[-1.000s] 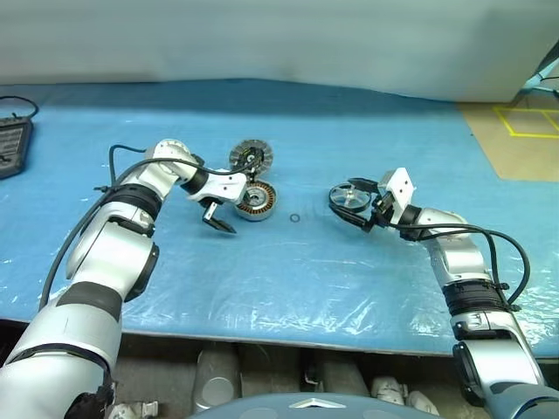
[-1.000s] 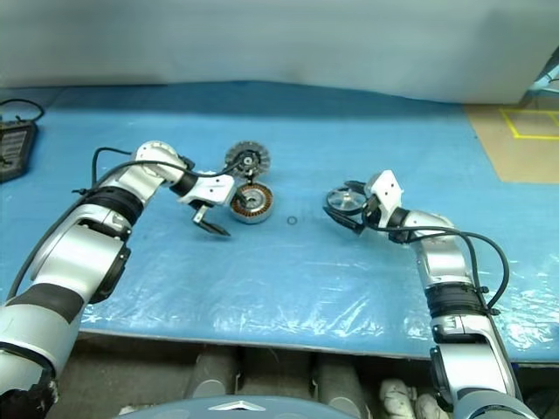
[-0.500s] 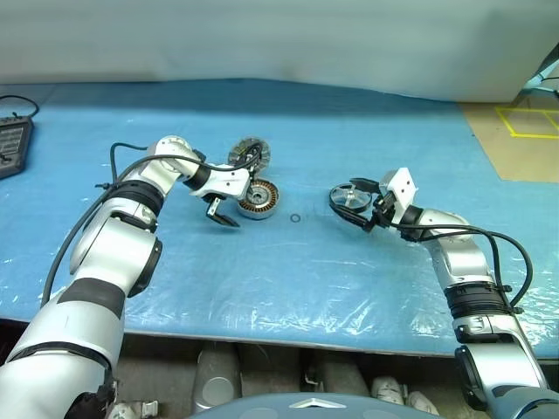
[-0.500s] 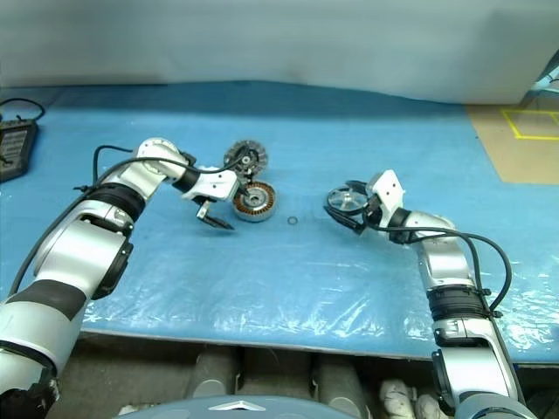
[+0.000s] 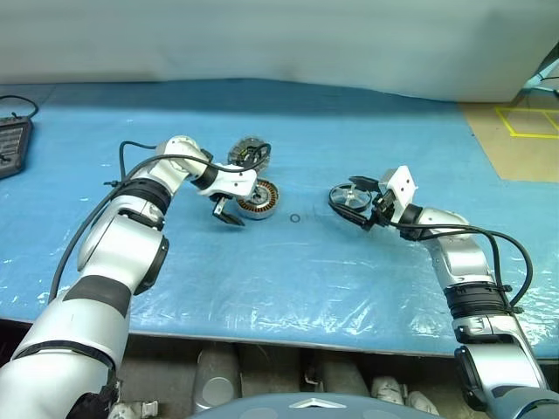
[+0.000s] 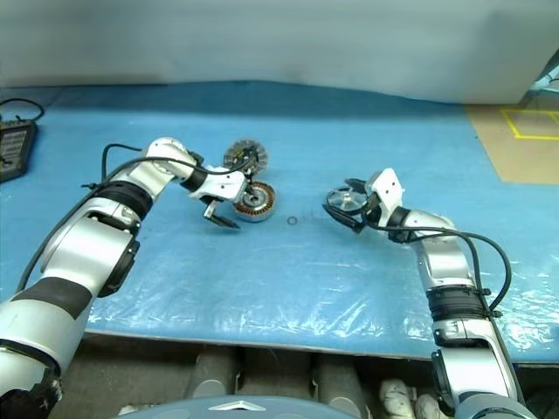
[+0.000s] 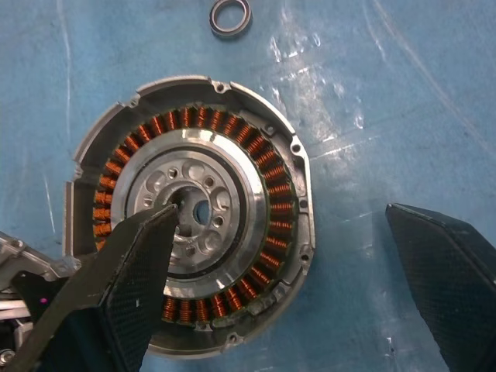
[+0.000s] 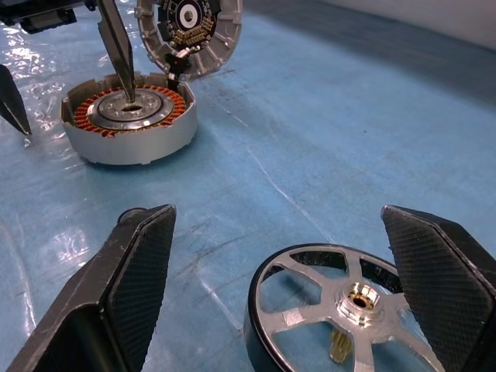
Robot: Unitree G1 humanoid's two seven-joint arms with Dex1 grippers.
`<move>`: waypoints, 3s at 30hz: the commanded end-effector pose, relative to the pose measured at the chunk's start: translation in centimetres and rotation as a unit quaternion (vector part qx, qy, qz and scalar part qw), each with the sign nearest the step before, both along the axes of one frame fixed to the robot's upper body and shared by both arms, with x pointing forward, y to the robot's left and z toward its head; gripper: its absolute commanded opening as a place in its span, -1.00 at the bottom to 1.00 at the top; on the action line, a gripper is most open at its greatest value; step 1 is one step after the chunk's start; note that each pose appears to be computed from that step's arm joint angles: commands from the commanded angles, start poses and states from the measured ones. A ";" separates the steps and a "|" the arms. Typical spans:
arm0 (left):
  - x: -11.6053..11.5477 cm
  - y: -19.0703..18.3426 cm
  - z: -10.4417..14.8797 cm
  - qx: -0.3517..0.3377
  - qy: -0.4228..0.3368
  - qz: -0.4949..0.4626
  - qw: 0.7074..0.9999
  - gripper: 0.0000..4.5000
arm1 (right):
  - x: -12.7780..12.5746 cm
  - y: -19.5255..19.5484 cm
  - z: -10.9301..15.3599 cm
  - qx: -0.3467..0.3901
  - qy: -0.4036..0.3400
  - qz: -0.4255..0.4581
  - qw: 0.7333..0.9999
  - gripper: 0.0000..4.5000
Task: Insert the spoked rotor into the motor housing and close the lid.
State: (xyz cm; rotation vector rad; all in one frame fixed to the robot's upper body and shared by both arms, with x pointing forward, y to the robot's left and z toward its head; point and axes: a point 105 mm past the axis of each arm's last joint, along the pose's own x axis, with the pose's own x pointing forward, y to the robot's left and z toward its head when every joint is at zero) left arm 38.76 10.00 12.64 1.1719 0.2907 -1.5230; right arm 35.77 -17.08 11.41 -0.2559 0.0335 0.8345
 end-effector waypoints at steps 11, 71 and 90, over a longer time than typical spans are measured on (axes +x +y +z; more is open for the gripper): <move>-0.4 -0.6 -1.4 0.038 0.002 -0.024 0.999 0.83 | -0.1 -0.1 1.4 0.012 -0.029 -0.002 1.000 1.00; -7.4 -8.7 -0.9 0.047 0.060 -0.224 0.972 0.44 | -0.1 -0.6 1.3 0.023 -0.037 -0.018 0.999 1.00; -9.1 -5.0 3.9 -0.080 0.137 -0.128 0.979 0.46 | 0.3 0.1 1.3 0.024 -0.030 0.000 0.999 1.00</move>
